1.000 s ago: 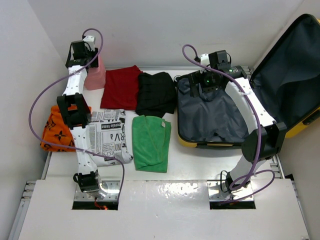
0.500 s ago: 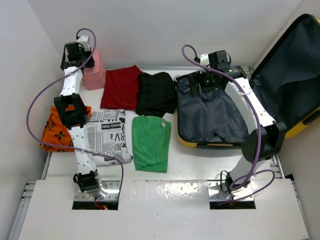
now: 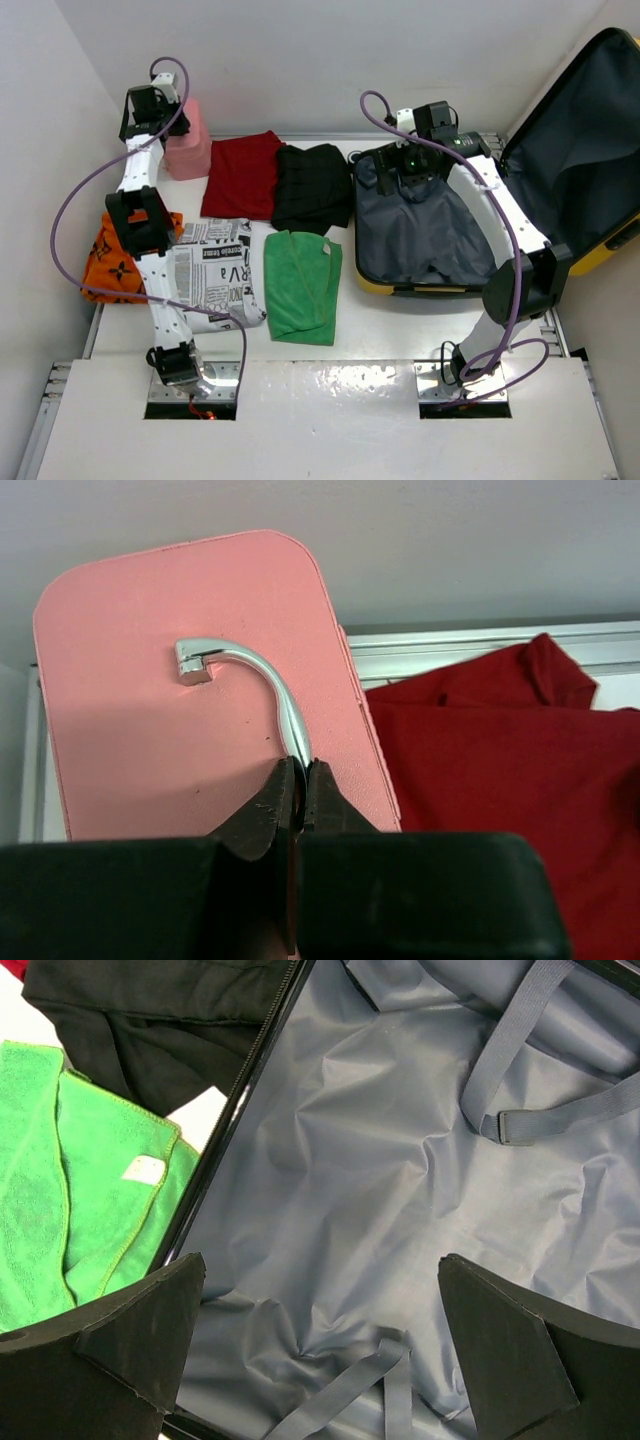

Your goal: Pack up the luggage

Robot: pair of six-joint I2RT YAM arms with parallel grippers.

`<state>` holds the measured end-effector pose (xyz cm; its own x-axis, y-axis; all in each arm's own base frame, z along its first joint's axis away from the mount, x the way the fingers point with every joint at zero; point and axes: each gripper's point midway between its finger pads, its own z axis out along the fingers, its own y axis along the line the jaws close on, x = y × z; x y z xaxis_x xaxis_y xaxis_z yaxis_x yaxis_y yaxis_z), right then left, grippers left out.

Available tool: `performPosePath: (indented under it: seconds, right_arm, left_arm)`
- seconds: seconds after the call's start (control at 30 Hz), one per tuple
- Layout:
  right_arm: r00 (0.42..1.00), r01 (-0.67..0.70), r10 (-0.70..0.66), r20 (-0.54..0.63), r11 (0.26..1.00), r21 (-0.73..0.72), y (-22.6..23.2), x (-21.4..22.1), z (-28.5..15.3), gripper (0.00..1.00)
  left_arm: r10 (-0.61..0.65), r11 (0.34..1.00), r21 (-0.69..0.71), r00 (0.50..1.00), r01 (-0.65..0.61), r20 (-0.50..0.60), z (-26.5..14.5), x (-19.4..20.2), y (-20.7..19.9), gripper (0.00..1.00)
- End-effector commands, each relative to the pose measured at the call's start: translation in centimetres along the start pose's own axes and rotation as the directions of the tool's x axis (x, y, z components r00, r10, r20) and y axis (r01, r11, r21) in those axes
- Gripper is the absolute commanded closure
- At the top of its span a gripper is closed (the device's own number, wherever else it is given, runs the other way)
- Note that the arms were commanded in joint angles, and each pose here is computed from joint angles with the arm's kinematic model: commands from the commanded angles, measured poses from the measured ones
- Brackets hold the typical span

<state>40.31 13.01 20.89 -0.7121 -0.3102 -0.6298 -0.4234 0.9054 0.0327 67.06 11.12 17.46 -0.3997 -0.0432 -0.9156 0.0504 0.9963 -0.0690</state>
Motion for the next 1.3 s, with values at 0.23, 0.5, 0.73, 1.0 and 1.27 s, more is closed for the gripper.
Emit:
performPosePath:
  seconds: [0.23, 0.5, 0.73, 1.0, 1.27]
  right_arm:
    - [0.997, 0.021, -0.022, 0.069, 1.000, 0.006, 0.2, -1.9, -1.2, 0.00]
    - [0.995, -0.007, 0.010, 0.095, 0.999, -0.032, 1.0, -2.8, -1.6, 0.00]
    - [0.988, -0.059, 0.071, 0.136, 0.994, -0.091, 2.1, -4.3, -2.4, 0.00]
    - [0.944, -0.210, 0.241, 0.227, 0.966, -0.150, 0.9, -7.3, -4.7, 0.01]
    - [0.904, -0.202, 0.279, 0.323, 0.946, -0.253, -0.7, -8.0, -8.0, 0.07]
  left_arm:
    - [-0.159, 0.982, 0.138, 0.963, 0.131, 0.216, -7.4, -11.8, -2.5, 1.00]
    - [-0.248, 0.942, 0.296, 0.926, 0.161, 0.283, -11.3, -16.3, -6.0, 1.00]
    - [-0.353, 0.862, 0.472, 0.887, 0.185, 0.298, -14.6, -19.7, -9.3, 1.00]
    - [-0.393, 0.702, 0.699, 0.894, 0.140, 0.216, -18.5, -20.5, -17.8, 1.00]
    - [-0.307, 0.515, 0.853, 0.947, 0.080, 0.096, -22.1, -18.1, -29.9, 1.00]
